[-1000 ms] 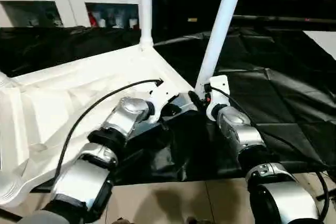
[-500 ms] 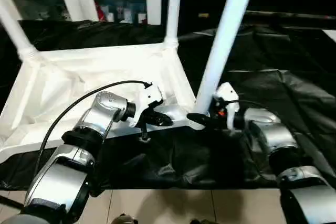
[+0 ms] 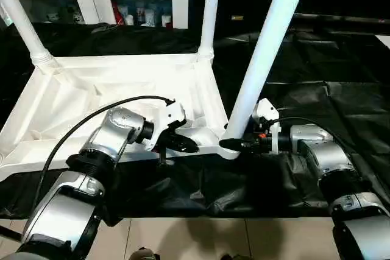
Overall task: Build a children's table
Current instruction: Rotate leg to tighten
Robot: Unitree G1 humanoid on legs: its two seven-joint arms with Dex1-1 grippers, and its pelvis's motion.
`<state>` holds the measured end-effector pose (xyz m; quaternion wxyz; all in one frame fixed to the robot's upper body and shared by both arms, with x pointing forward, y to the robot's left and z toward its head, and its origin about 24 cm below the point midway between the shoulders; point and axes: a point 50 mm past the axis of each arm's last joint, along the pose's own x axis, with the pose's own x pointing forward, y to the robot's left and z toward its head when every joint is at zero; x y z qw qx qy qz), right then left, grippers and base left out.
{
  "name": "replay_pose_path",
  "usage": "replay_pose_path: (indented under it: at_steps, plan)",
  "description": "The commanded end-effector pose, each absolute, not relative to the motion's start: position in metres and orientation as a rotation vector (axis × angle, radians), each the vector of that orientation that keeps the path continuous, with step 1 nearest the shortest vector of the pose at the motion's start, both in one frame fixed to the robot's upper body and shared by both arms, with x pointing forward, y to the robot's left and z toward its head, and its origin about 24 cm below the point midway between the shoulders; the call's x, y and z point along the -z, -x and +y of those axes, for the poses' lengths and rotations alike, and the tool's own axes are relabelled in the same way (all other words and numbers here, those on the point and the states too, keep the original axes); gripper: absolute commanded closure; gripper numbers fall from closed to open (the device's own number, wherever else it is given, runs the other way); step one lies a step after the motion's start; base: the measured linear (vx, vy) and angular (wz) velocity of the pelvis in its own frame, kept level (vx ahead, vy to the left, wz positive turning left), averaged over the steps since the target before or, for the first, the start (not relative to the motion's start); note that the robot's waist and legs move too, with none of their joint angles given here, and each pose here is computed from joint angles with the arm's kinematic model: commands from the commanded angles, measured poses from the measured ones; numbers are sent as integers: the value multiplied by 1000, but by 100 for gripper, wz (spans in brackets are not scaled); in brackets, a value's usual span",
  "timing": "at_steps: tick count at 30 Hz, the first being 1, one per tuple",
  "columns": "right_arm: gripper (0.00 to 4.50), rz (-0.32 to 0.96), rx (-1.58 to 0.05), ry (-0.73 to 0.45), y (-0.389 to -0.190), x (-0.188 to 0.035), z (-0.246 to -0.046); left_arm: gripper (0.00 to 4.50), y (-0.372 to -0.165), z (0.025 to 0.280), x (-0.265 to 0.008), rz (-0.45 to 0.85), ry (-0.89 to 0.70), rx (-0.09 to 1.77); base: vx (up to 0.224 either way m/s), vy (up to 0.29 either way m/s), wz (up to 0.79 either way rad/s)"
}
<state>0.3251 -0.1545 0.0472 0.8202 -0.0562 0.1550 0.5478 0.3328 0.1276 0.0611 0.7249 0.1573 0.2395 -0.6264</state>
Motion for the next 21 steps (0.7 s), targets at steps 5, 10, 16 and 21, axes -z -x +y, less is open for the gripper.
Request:
replay_pose_path:
  at_steps: [5, 10, 16, 21]
  plan:
    - [245, 377, -732, 14, -335, -16, -140, 450, -344, 112, -45, 525, -358, 1125, 0, 0, 0]
    - [254, 425, -436, -95, -340, -1, -116, 450, -352, 80, -47, 476, -318, 1005, 0, 0, 0]
    - [254, 413, -432, -73, -342, -6, -80, 450, -345, 46, -46, 424, -296, 1062, 0, 0, 0]
    - [185, 338, -551, -33, -342, -14, -79, 450, -343, 56, -43, 406, -332, 1101, 0, 0, 0]
